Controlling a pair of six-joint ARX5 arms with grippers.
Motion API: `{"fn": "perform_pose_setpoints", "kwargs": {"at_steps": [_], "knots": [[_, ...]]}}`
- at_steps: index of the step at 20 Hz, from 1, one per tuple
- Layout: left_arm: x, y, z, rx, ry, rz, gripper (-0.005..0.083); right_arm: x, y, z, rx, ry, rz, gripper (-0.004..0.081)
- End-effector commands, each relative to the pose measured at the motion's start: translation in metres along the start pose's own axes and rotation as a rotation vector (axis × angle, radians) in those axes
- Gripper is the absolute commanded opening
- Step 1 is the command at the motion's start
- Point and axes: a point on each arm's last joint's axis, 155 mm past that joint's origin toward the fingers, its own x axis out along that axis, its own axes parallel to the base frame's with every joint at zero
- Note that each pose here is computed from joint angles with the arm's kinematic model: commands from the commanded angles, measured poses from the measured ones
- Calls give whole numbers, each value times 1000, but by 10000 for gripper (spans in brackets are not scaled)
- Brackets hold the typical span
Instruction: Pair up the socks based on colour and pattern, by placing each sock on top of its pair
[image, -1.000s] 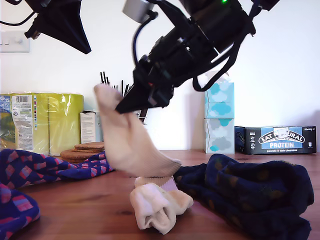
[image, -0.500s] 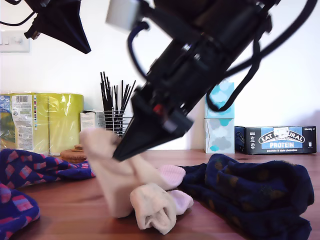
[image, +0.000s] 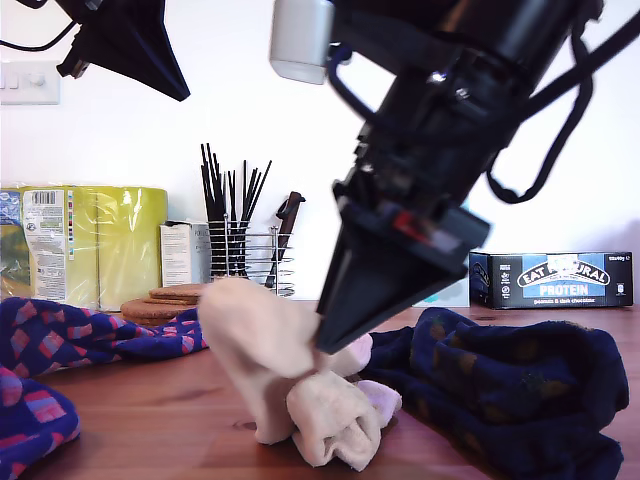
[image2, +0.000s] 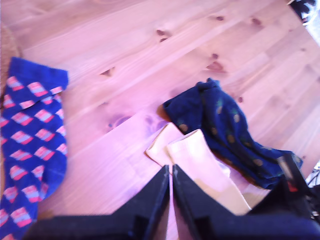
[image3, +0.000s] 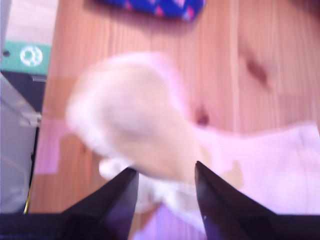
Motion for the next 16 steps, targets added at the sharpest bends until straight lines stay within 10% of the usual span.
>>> {"fn": "perform_pose_setpoints", "kwargs": {"at_steps": [1, 5, 8, 13, 16], "knots": [[7, 5, -4, -9, 15, -5, -20, -23, -7, 9, -13, -33, -58, 364], [7, 5, -3, 19, 11, -4, -19, -55, -2, 7, 83, -36, -80, 317], [7, 5, -5, 51, 17, -4, -20, -67, 0, 9, 282, -64, -82, 2], [9, 26, -9, 65, 8, 27, -20, -78, -52, 47, 587, -329, -256, -14], [1, 42, -2, 116, -68, 71, -20, -79, -67, 29, 690, -420, -400, -14]]}}
